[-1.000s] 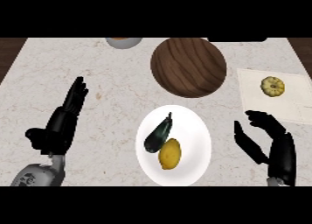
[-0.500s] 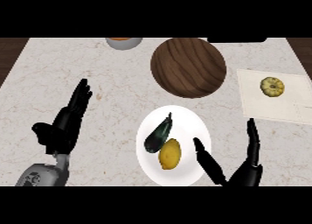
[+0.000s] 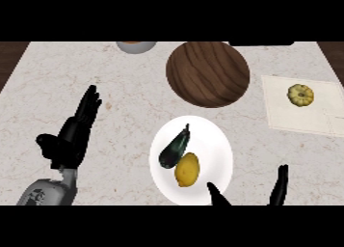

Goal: Pick the lemon from the plate and place it in the bowl

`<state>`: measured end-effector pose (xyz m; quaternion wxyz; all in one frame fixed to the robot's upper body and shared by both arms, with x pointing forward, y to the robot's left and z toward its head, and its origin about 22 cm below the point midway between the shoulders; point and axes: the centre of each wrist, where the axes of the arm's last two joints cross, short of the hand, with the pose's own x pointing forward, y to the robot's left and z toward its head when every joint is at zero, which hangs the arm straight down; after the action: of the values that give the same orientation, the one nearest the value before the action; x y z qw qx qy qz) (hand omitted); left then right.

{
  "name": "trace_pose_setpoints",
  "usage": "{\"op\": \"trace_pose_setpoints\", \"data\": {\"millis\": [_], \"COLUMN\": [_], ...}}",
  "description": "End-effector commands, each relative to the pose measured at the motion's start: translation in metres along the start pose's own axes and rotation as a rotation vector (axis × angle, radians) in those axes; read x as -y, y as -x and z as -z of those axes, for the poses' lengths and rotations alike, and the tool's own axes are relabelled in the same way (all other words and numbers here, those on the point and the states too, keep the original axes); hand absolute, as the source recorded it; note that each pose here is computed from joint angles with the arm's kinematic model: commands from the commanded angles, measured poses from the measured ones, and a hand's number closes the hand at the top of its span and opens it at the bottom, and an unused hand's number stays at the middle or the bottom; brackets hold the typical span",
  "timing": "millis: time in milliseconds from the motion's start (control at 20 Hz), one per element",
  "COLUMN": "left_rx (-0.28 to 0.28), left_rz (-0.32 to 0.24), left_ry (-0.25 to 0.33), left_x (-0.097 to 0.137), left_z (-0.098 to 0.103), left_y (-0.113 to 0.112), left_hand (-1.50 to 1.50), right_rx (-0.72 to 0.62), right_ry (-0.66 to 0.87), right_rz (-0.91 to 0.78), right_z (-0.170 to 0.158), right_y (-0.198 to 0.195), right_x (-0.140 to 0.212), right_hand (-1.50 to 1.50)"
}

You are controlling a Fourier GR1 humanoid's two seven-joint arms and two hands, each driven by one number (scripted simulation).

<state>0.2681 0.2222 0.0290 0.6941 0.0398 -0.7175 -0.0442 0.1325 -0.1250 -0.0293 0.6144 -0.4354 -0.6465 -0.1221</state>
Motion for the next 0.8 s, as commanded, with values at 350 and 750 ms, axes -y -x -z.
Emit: {"op": "trace_pose_setpoints", "data": {"millis": [350, 750], "left_rx": [0.004, -0.015], "left_rz": [0.006, -0.006], "left_ry": [0.004, 0.018], "left_x": [-0.002, 0.001], "left_z": [0.007, 0.006], "left_y": [-0.007, 0.002], "left_hand": [0.0, 0.0], "right_rx": [-0.343, -0.384], "right_ry": [-0.133, -0.18], "right_rz": [-0.098, -0.151], "right_z": [-0.026, -0.013], "right_y": [-0.011, -0.052], "right_x": [0.008, -0.012], "right_hand": [-1.5, -1.5]}}
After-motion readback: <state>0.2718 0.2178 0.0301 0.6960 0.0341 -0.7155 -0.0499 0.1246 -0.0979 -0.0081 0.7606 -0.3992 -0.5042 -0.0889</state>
